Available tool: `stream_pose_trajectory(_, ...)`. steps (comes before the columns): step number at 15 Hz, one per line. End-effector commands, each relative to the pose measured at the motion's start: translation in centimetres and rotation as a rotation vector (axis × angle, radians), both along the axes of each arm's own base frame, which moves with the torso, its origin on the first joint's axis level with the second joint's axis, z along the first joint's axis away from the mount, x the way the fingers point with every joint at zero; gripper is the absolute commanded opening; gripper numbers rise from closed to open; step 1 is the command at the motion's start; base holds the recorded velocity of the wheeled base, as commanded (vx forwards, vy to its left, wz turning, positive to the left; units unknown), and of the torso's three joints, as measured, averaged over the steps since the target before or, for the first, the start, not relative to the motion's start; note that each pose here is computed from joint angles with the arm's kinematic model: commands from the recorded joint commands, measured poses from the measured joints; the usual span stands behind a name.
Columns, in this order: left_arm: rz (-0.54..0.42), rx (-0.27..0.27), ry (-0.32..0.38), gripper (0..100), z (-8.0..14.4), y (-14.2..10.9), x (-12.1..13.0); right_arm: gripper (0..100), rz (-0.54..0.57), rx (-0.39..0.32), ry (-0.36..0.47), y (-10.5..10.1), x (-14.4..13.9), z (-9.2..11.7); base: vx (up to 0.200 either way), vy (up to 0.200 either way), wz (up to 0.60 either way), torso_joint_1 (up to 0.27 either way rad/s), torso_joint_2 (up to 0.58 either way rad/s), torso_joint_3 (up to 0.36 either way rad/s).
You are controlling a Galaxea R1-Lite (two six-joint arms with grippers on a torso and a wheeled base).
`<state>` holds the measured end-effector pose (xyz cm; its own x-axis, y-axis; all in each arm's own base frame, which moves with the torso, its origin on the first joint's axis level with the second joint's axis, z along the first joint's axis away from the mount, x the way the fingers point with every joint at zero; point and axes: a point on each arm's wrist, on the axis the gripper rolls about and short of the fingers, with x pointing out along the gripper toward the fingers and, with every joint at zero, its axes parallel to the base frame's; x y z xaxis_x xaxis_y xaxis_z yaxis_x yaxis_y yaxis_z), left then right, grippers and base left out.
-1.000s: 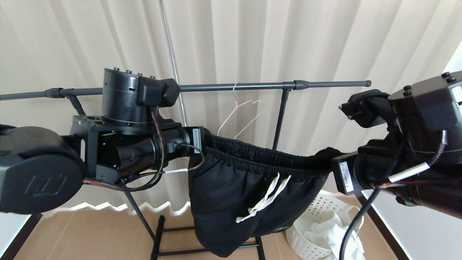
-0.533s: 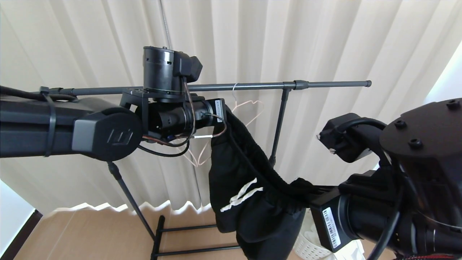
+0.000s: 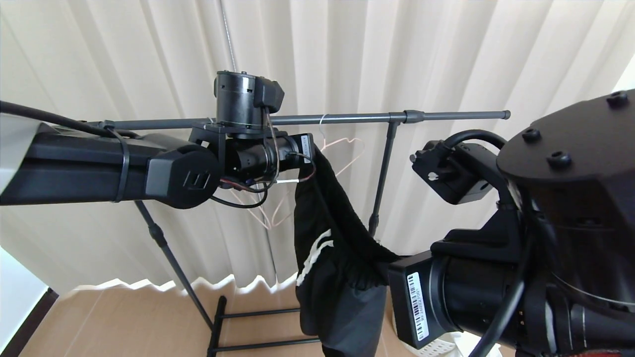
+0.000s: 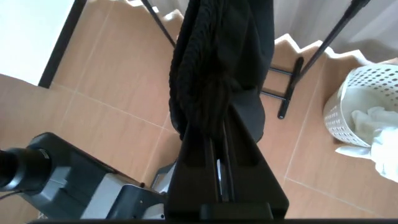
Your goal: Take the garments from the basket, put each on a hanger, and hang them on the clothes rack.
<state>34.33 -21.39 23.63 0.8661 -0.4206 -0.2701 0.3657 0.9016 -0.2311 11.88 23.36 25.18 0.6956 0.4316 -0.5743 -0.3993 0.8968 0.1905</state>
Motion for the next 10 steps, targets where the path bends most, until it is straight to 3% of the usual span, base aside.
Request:
stream_pose_trajectory(1,-0.005,0.006,0.005,0,1.6,0.9,-1.8,0,-0.058,-0.091,0.005,-1.3,1.7,-0.8,0.0,0.0,0.0,0.0,0.0,0.0)
stream_pose_trajectory(3,-0.014,0.036,0.044,0,2.9,2.1,-4.3,0,-0.139,-0.154,0.001,-3.1,4.0,-0.9,0.0,0.0,0.0,0.0,0.0,0.0)
stream_pose_trajectory(5,-0.021,0.072,0.081,0,4.2,3.8,-7.6,0,-0.292,-0.208,-0.013,-4.7,7.4,-1.5,0.0,0.0,0.0,0.0,0.0,0.0)
stream_pose_trajectory(7,-0.045,0.137,0.121,0,4.1,5.4,-10.8,0,-0.336,-0.178,-0.055,-3.1,9.3,-2.5,0.0,0.0,0.0,0.0,0.0,0.0)
stream_pose_trajectory(8,-0.061,0.199,0.148,0,3.5,6.3,-12.1,0,-0.377,-0.146,-0.096,-2.3,10.5,-2.9,0.0,0.0,0.0,0.0,0.0,0.0)
stream_pose_trajectory(10,-0.075,0.246,0.177,0,2.3,7.2,-14.5,0,-0.431,-0.063,-0.162,-1.2,12.9,-2.9,0.0,0.0,0.0,0.0,0.0,0.0)
